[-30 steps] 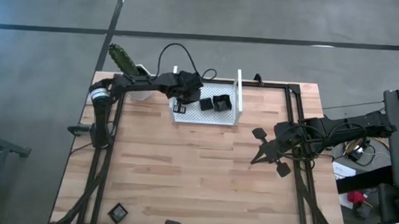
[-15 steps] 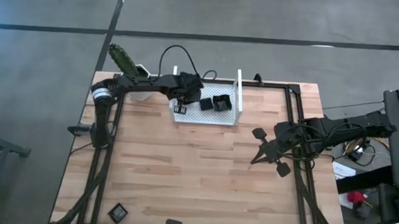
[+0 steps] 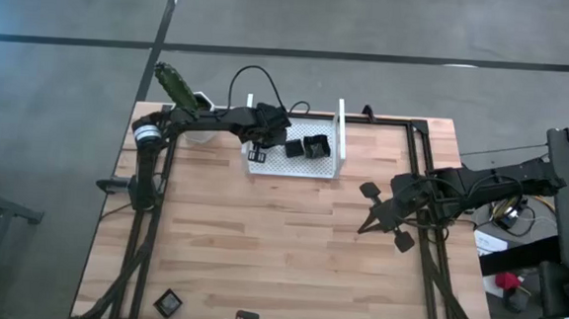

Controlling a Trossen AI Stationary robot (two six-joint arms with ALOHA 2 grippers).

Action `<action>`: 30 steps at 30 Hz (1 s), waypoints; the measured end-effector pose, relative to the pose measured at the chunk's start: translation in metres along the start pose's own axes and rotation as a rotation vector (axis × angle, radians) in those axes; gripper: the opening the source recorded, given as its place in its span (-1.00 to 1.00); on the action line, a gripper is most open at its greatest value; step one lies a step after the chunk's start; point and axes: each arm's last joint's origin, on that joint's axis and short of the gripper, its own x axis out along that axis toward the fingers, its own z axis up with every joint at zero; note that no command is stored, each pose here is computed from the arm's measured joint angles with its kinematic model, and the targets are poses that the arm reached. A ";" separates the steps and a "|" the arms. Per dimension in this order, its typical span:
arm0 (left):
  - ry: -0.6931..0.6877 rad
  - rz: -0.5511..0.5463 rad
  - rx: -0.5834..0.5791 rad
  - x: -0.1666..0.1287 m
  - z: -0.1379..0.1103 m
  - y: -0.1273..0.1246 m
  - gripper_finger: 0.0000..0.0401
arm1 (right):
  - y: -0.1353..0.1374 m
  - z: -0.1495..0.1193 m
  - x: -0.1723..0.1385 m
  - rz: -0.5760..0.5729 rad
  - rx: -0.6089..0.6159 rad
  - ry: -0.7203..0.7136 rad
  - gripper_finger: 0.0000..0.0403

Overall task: Pick & Place Mini shaped plates
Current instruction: Stack the black drop-shaped plate on top of the black drop-shaped plate on the shelf

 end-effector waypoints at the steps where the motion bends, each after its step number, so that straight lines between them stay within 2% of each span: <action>1: 0.005 0.003 0.000 0.000 0.000 0.000 -1.00 | 0.000 0.000 0.000 0.000 0.000 0.000 -0.96; 12: 0.037 0.066 -0.012 -0.004 0.001 0.005 -1.00 | 0.000 0.000 0.000 0.001 0.000 0.001 -0.96; 17: 0.059 0.129 -0.022 -0.009 0.003 0.010 -1.00 | 0.000 0.000 0.000 0.001 0.000 0.001 -0.96; 22: 0.038 0.060 -0.010 -0.008 0.002 0.007 -1.00 | 0.000 0.000 0.000 0.001 0.001 0.002 -0.96; 30: 0.063 0.034 0.003 0.007 0.003 0.001 -1.00 | 0.000 0.000 0.000 0.001 0.001 0.002 -0.96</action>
